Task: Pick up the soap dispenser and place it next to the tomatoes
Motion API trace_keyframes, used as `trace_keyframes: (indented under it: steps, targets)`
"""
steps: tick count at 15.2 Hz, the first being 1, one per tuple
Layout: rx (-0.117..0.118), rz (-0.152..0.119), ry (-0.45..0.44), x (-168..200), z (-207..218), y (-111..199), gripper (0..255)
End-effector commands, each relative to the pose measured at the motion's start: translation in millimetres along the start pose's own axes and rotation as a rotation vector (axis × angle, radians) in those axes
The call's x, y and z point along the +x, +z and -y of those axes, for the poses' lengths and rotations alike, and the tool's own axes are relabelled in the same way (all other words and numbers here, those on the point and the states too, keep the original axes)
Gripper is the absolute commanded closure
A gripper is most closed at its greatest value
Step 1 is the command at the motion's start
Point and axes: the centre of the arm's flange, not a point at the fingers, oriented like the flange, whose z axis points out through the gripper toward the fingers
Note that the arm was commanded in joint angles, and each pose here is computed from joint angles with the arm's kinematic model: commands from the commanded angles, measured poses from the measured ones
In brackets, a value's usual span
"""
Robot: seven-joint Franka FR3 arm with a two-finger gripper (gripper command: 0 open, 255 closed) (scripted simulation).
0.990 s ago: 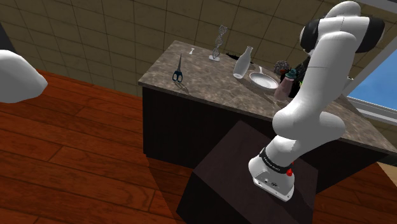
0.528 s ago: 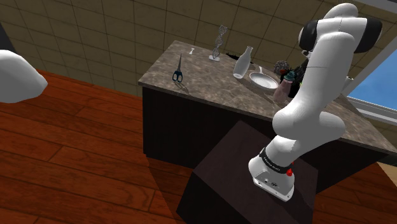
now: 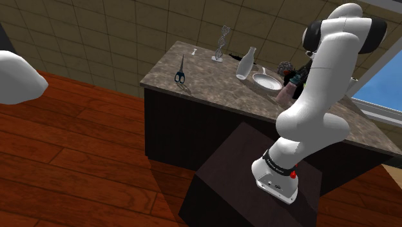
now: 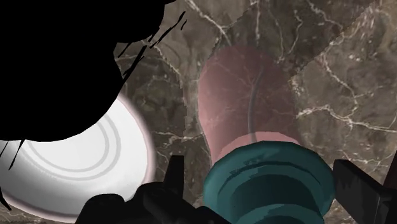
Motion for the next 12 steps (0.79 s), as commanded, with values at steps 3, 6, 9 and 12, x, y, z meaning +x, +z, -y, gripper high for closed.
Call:
trace_keyframes:
  steps: [3, 6, 9, 12]
  targets:
    - [0.0, 0.0, 0.0, 0, 0, -26, 0]
    - [0.0, 0.0, 0.0, 0, 0, -50, 0]
    - [0.0, 0.0, 0.0, 0, 0, -50, 0]
    - [0.0, 0.0, 0.0, 0, 0, -50, 0]
